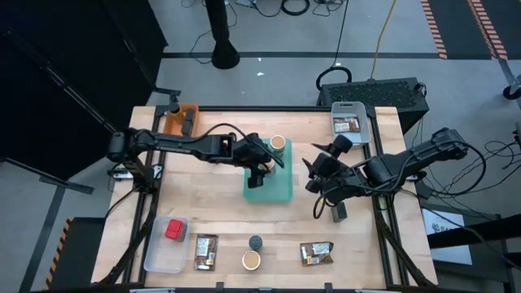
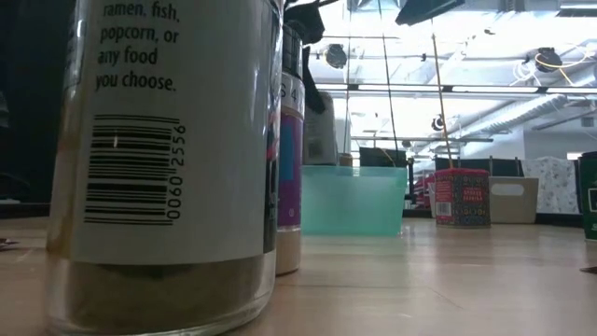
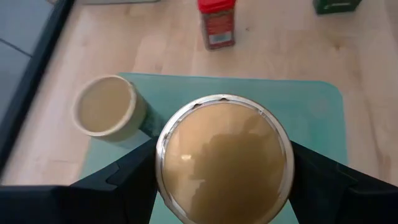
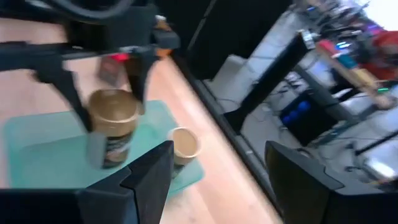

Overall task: Sort spices by type
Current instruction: Put the top brown seasoning bottle into the blue bin

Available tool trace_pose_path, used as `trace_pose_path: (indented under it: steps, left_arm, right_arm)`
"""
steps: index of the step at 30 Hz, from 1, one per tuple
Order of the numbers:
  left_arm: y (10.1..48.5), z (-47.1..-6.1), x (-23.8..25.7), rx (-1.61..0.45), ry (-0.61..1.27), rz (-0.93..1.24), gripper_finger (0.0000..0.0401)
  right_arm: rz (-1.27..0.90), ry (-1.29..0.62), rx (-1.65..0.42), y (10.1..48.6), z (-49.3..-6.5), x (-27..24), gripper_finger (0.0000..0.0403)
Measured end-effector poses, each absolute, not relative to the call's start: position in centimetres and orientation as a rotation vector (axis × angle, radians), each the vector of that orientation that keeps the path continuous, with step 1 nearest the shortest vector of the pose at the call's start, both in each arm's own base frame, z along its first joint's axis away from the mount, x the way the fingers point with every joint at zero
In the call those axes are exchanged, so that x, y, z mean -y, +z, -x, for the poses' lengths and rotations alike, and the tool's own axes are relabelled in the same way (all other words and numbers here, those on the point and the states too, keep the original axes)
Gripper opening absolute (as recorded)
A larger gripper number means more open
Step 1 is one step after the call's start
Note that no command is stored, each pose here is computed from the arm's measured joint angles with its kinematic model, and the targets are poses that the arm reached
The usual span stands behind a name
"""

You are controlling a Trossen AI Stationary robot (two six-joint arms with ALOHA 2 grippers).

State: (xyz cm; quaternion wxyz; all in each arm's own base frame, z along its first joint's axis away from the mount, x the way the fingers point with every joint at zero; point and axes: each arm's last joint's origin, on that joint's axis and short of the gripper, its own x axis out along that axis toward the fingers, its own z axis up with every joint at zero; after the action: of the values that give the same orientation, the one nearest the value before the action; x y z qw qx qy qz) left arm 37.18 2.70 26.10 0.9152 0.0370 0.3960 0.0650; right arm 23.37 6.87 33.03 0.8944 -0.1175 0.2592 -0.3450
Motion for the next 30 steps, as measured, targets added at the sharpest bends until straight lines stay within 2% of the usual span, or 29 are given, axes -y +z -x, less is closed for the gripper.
trace_pose_path:
  steps: [6, 14, 22, 30]
  left_arm:
    - [26.1, -37.8, -2.9, -0.836, 0.134, -0.11, 0.028]
    - [26.5, -38.0, -3.1, -0.793, 0.139, -0.093, 0.028]
    - [23.3, -39.4, -3.1, -0.863, 0.152, -0.047, 0.028]
    - [23.3, -39.8, -3.3, -0.832, 0.167, -0.025, 0.028]
  right_arm:
    - [0.28, -0.792, -0.522, 33.6, -22.1, -6.2, 0.0235]
    - [0.219, -0.796, -0.452, 35.7, -19.4, -5.1, 0.0235]
    - [0.185, -0.787, -0.423, 36.6, -18.1, -4.6, 0.0235]
    - [0.188, -0.789, -0.439, 36.4, -17.9, -4.5, 0.0235]
